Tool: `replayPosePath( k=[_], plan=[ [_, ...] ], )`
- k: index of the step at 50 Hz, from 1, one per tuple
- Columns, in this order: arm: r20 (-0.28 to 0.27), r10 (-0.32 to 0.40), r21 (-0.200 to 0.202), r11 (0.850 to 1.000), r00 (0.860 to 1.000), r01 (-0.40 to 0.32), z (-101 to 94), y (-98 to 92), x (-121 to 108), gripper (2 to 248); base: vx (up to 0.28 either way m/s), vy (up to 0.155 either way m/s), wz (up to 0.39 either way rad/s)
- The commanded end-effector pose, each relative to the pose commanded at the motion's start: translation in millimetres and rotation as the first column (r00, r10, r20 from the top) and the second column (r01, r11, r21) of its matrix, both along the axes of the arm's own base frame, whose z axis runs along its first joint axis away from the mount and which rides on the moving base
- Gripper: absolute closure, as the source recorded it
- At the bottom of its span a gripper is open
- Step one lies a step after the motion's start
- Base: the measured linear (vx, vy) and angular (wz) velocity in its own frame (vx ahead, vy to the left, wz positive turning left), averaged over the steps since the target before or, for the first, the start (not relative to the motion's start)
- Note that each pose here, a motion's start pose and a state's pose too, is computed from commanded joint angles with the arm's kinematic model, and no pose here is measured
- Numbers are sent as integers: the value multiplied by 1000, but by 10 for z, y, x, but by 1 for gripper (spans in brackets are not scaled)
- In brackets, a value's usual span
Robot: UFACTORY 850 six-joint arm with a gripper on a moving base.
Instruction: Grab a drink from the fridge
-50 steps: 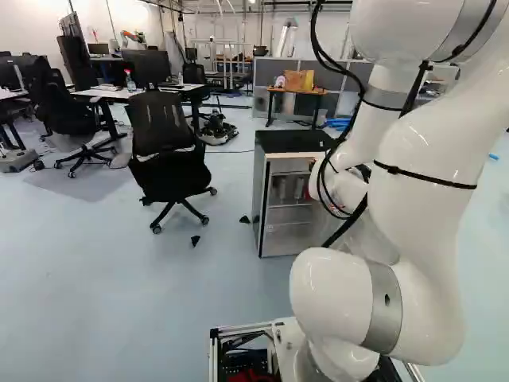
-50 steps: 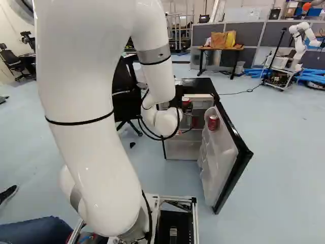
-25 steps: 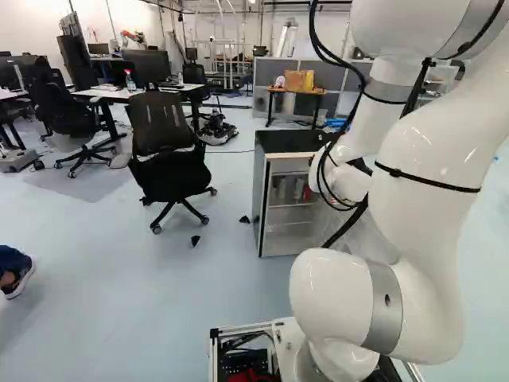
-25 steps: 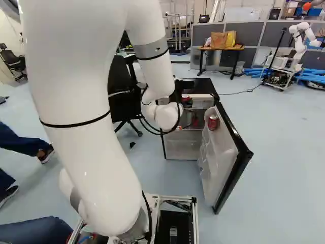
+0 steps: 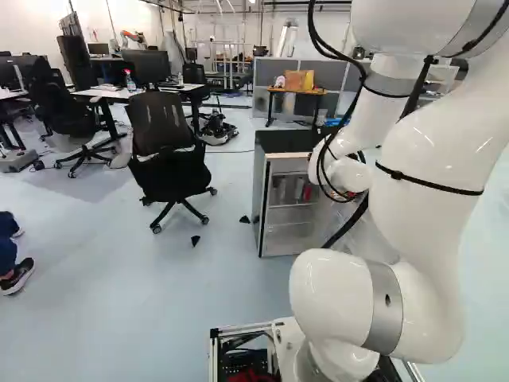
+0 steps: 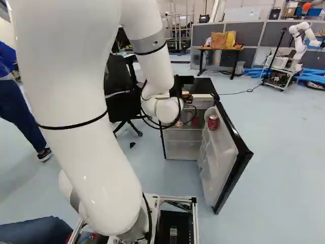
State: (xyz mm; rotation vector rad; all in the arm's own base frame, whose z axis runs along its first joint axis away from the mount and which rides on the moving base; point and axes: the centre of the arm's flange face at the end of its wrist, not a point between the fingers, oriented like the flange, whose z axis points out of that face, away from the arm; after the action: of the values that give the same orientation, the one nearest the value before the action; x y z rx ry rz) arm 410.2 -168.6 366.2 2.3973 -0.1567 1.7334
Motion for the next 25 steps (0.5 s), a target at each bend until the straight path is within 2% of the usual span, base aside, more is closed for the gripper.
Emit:
replayPosePath(
  k=[25],
  plan=[
    [-19, 7, -12, 1000, 1000, -7, 188, -13, 154, 156, 0, 0, 0]
  ],
)
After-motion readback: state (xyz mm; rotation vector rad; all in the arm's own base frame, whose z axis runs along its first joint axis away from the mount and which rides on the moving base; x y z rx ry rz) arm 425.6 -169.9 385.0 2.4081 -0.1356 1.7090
